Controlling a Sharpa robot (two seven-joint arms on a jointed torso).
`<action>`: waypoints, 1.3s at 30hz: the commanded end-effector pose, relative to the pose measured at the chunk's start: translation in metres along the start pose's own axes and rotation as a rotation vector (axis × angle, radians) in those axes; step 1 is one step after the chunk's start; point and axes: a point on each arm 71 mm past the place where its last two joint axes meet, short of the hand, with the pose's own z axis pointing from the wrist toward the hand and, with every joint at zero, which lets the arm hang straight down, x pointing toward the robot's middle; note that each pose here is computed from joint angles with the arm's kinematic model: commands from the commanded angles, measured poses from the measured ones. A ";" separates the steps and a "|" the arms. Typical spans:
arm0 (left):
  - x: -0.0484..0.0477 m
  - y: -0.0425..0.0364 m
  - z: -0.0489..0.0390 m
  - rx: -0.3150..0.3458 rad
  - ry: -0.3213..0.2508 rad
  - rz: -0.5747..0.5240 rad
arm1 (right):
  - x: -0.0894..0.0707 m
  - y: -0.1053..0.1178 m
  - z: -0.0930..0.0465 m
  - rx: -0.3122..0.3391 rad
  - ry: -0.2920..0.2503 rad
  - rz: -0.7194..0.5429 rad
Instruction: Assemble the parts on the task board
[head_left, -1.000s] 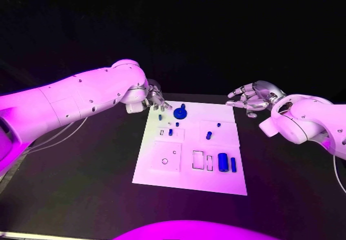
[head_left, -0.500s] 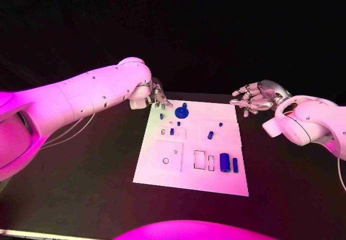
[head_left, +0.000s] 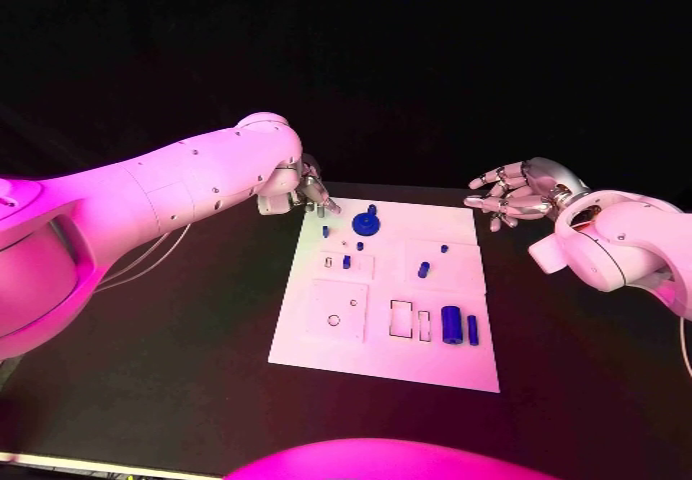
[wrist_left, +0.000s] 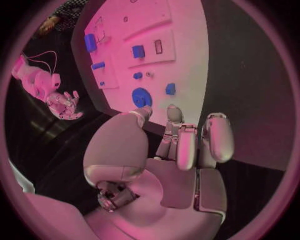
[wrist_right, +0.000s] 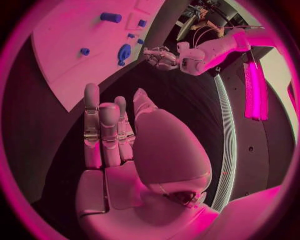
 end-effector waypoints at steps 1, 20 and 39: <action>0.0023 -0.0014 0.0005 0.009 0.031 0.025 | -0.001 0.001 0.000 -0.019 -0.009 0.001; 0.0169 0.0055 0.0124 -0.019 0.088 0.037 | -0.006 -0.003 -0.003 -0.010 -0.020 0.002; 0.0218 0.0044 0.0135 -0.006 0.127 0.024 | -0.004 -0.002 -0.001 -0.011 -0.013 0.002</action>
